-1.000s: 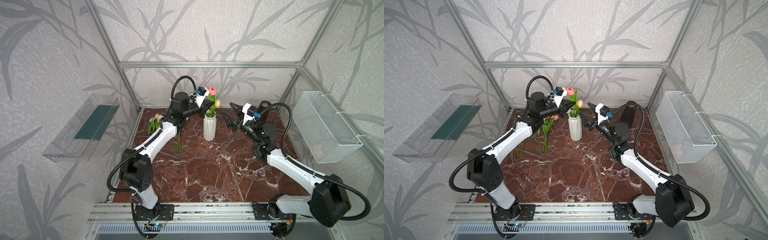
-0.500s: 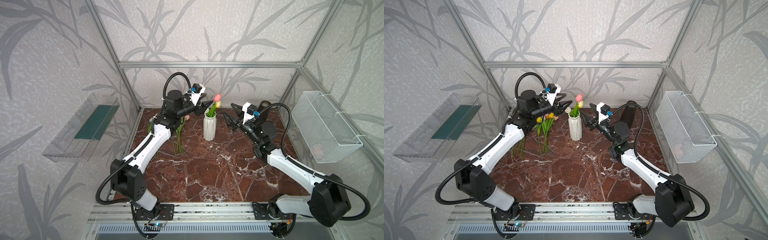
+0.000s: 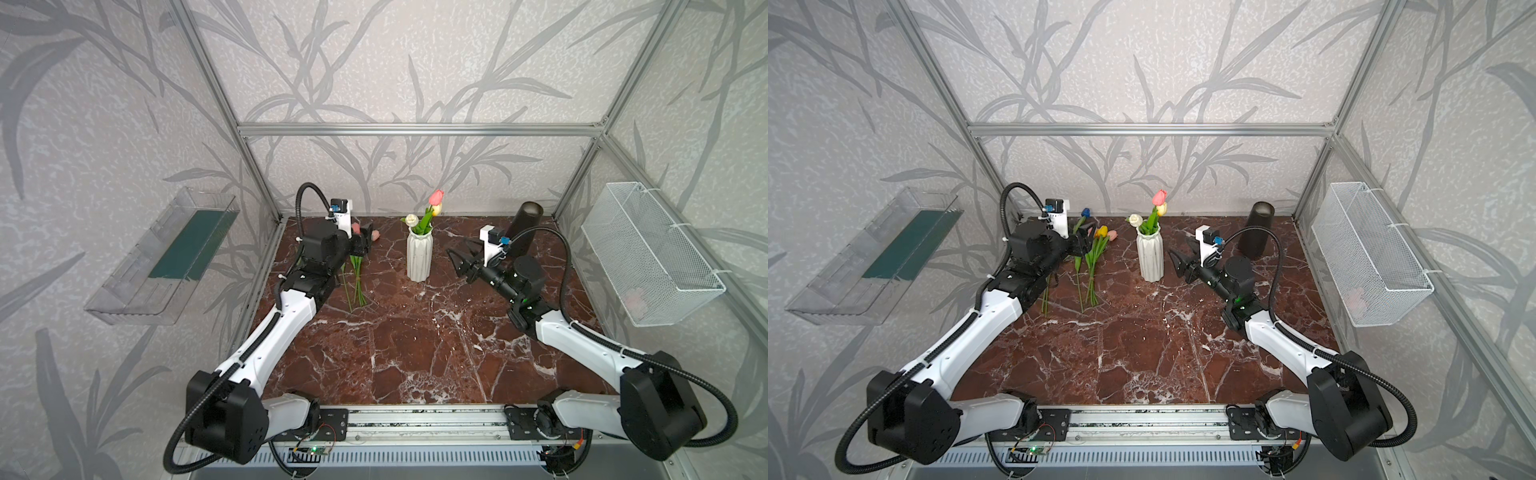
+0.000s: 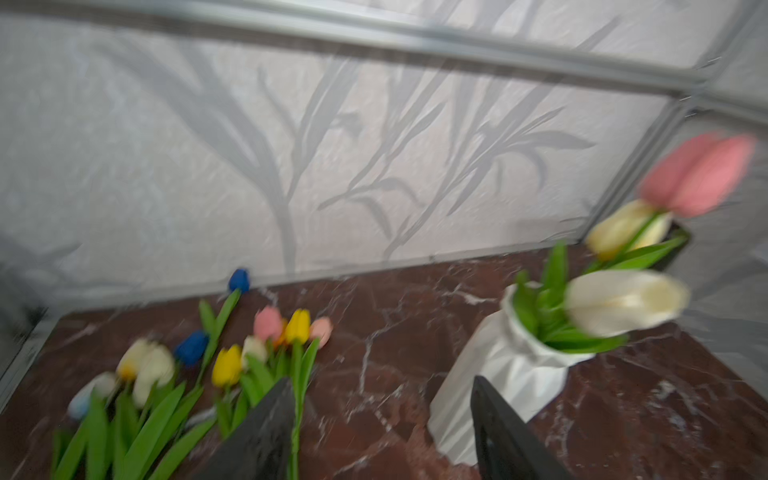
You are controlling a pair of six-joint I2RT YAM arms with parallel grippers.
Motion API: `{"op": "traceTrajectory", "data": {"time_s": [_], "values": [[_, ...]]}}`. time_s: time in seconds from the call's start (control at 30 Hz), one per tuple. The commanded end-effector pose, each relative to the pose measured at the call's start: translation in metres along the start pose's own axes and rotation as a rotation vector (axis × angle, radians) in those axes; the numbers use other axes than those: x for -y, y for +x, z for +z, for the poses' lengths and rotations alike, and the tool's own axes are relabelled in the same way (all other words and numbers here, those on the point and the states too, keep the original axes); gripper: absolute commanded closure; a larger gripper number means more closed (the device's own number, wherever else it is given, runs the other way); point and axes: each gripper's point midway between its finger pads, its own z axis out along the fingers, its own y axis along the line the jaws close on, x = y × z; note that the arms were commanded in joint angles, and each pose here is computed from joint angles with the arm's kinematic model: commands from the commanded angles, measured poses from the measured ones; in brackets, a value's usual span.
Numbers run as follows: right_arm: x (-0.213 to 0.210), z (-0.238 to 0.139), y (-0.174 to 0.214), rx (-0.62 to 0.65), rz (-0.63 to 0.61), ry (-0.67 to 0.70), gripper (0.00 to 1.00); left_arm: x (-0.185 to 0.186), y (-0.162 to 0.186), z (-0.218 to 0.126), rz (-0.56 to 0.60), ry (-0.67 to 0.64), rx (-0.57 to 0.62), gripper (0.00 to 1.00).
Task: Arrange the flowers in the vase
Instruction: 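Lower the pink tulip stem into the white vase with the left gripper, then release the tulip and move the left gripper to the bunch while the right arm retracts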
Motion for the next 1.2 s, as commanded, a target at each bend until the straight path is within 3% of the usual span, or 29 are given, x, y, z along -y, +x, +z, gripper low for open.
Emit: {"op": "traceTrajectory", "data": {"time_s": [0.0, 0.1, 0.2, 0.43, 0.6, 0.77, 1.07, 1.17], "values": [[-0.005, -0.016, 0.009, 0.021, -0.061, 0.04, 0.35, -0.071, 0.063, 0.006, -0.181, -0.25, -0.224, 0.33], [-0.02, -0.028, 0.033, -0.009, -0.137, 0.046, 0.39, -0.098, 0.106, 0.02, -0.239, -0.3, -0.406, 0.41], [-0.041, -0.037, 0.043, 0.031, -0.192, 0.028, 0.41, -0.119, 0.129, 0.029, -0.235, -0.405, -0.524, 0.46], [-0.057, -0.039, 0.07, 0.044, -0.236, 0.01, 0.43, -0.176, 0.142, 0.027, -0.211, -0.635, -0.711, 0.53], [-0.052, -0.044, 0.078, 0.028, -0.238, 0.03, 0.43, -0.198, 0.158, 0.037, -0.236, -0.607, -0.805, 0.65], [-0.052, -0.039, 0.083, 0.009, -0.23, 0.026, 0.43, -0.206, 0.163, 0.051, -0.202, -0.594, -0.852, 0.65], [-0.051, -0.036, 0.085, 0.0, -0.231, 0.034, 0.42, -0.211, 0.177, 0.068, -0.206, -0.555, -0.897, 0.77], [-0.051, -0.037, 0.085, -0.001, -0.23, 0.034, 0.41, -0.214, 0.18, 0.071, -0.205, -0.565, -0.905, 0.77]]}}
